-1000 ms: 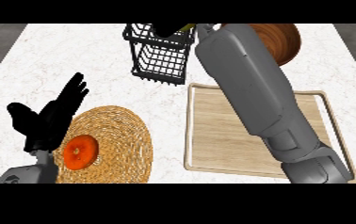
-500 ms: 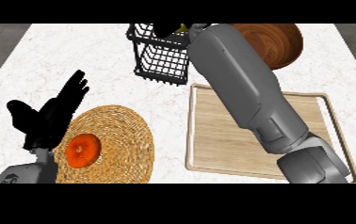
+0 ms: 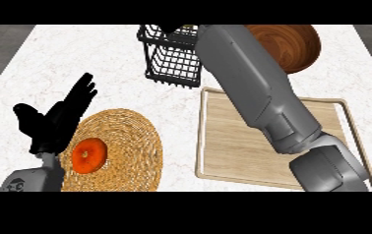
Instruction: Pick the pear from the tray and place it in the tiered basket
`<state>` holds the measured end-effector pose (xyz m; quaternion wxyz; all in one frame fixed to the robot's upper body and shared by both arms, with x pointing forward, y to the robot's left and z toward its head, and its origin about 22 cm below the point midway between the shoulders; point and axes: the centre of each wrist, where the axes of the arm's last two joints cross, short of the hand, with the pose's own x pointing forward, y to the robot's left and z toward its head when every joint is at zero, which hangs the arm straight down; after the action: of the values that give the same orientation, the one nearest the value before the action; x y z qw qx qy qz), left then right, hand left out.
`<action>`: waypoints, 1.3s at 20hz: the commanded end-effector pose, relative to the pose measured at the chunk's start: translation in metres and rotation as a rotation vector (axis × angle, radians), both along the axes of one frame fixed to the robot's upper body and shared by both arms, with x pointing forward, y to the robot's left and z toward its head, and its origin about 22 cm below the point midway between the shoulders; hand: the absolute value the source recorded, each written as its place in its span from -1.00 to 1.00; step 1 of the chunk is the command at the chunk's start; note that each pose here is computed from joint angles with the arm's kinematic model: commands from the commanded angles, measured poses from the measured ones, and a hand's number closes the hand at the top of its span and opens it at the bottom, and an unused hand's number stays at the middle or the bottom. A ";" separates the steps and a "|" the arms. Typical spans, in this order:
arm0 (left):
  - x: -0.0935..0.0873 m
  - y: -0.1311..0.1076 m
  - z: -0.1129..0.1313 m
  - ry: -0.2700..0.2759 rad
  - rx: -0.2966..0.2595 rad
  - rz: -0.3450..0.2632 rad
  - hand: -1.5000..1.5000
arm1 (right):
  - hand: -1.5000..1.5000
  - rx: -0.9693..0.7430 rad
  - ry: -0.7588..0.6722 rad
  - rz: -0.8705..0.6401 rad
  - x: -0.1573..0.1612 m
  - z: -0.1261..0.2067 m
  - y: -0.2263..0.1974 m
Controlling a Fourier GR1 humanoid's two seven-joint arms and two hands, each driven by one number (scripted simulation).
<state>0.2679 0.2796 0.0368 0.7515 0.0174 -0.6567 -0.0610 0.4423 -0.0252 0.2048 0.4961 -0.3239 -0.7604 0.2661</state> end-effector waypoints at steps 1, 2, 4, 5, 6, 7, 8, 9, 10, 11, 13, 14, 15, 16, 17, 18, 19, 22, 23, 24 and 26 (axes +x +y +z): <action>-0.012 -0.012 0.009 0.015 -0.001 -0.009 0.00 | -1.00 -0.015 0.039 -0.009 0.001 -0.007 0.009; -0.001 -0.012 0.011 -0.011 0.014 -0.013 0.00 | -1.00 -0.005 0.013 0.005 0.000 -0.025 0.003; -0.012 0.007 -0.013 0.006 0.007 -0.014 0.00 | -1.00 0.025 0.010 0.008 0.005 -0.013 0.002; -0.007 -0.019 -0.011 -0.017 -0.006 -0.003 0.00 | -1.00 0.058 0.006 0.013 0.005 0.007 0.009; -0.006 0.004 -0.003 -0.022 0.002 -0.025 0.00 | -1.00 0.101 0.004 -0.005 0.003 -0.013 0.004; 0.004 0.005 0.002 -0.026 0.002 -0.009 0.00 | -1.00 0.142 0.005 -0.016 0.005 -0.011 0.002; 0.002 0.001 0.006 -0.006 0.001 0.021 0.00 | -1.00 0.176 0.029 0.023 0.006 0.019 0.008; 0.008 0.009 0.005 -0.001 -0.004 -0.010 0.00 | -1.00 0.210 0.032 0.013 0.007 0.000 0.001; 0.002 -0.001 0.000 -0.006 0.018 -0.007 0.00 | -1.00 0.289 0.040 0.003 0.007 0.014 0.003; 0.000 -0.009 0.001 -0.011 0.000 -0.006 0.00 | -1.00 0.319 0.035 -0.017 0.007 0.000 -0.002; 0.006 0.001 0.007 -0.002 0.004 0.009 0.00 | -1.00 0.420 0.039 -0.007 0.008 0.013 -0.004; 0.005 -0.003 -0.002 -0.019 0.007 0.002 0.00 | -1.00 0.463 0.041 0.005 0.009 0.012 -0.007; 0.004 -0.004 0.006 0.011 0.001 -0.004 0.00 | -1.00 0.521 0.048 0.030 0.007 0.032 -0.002; -0.004 -0.005 -0.006 -0.008 0.002 -0.004 0.00 | -1.00 0.568 0.015 -0.015 0.008 0.031 -0.004; -0.005 -0.002 0.001 0.011 0.012 0.008 0.00 | -1.00 0.599 0.014 -0.025 0.013 0.028 -0.018; 0.002 0.009 0.008 -0.003 -0.008 0.021 0.00 | -1.00 0.642 0.003 -0.007 0.014 0.044 -0.020; -0.005 -0.002 0.005 0.007 0.000 0.008 0.00 | -1.00 0.686 0.010 -0.054 0.012 0.029 -0.017; 0.007 0.017 0.007 0.005 -0.015 0.024 0.00 | -1.00 0.755 -0.042 -0.052 0.023 0.028 -0.064; -0.006 0.002 -0.006 -0.003 0.015 0.029 0.00 | -1.00 0.763 -0.075 -0.100 0.025 0.030 -0.071; -0.007 0.009 -0.013 0.011 0.007 0.045 0.00 | -1.00 0.769 -0.075 -0.101 0.026 0.052 -0.078; -0.012 0.008 -0.002 0.015 -0.006 0.023 0.00 | -1.00 0.775 -0.121 -0.153 0.030 0.044 -0.107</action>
<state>0.2607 0.2868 0.0337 0.7544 0.0268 -0.6538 -0.0512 0.4667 -0.0935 0.2430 0.5666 -0.1678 -0.8050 -0.0530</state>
